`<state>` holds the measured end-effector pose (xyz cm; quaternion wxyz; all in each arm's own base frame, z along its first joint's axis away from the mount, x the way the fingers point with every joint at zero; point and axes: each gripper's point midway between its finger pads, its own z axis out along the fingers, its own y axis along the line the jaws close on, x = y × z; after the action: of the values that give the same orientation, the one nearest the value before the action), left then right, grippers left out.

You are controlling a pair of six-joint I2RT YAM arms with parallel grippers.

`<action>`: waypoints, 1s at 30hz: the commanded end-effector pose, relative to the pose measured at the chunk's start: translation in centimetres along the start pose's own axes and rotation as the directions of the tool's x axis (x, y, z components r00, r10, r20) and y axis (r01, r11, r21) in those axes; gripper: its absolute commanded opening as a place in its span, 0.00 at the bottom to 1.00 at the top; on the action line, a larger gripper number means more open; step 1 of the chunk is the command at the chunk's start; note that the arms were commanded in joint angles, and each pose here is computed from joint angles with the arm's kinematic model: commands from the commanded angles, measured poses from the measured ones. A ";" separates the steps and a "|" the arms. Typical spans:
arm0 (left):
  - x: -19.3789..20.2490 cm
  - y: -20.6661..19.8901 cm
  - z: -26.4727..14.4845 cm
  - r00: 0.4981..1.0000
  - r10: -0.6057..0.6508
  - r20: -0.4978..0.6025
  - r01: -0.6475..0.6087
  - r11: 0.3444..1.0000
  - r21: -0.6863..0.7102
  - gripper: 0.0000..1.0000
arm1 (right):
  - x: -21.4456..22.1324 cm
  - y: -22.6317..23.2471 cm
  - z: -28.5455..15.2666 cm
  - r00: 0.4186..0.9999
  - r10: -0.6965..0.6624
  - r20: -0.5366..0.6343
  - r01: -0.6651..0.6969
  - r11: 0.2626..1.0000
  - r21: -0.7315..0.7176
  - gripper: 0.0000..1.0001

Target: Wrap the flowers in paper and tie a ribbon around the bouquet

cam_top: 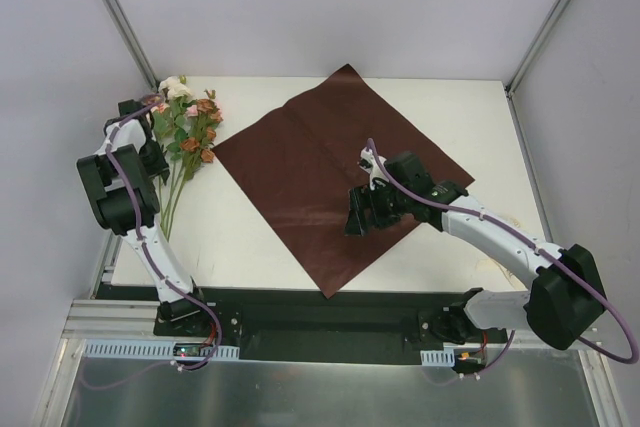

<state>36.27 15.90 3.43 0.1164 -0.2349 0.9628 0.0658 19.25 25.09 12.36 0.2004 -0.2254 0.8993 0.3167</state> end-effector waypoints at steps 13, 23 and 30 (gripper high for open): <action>0.6 -0.5 -0.3 0.989 0.147 -0.002 -0.143 0.957 -0.253 0.00 | -1.1 -0.3 -0.8 0.998 -0.025 0.065 0.024 1.000 0.012 0.80; -0.1 1.2 -5.4 0.986 0.108 0.129 -0.064 0.949 -0.309 0.00 | -0.9 -0.7 -0.7 0.998 -0.019 0.065 0.017 0.999 0.029 0.80; -0.7 1.3 -10.2 0.961 0.082 0.265 -0.007 0.963 -0.271 0.00 | -0.9 -0.9 -0.6 0.998 -0.012 0.062 0.009 0.999 0.038 0.80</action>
<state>35.08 15.02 9.76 0.1693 -0.1932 0.9431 0.2112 19.70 24.37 12.12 0.2117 -0.2156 0.9033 0.3045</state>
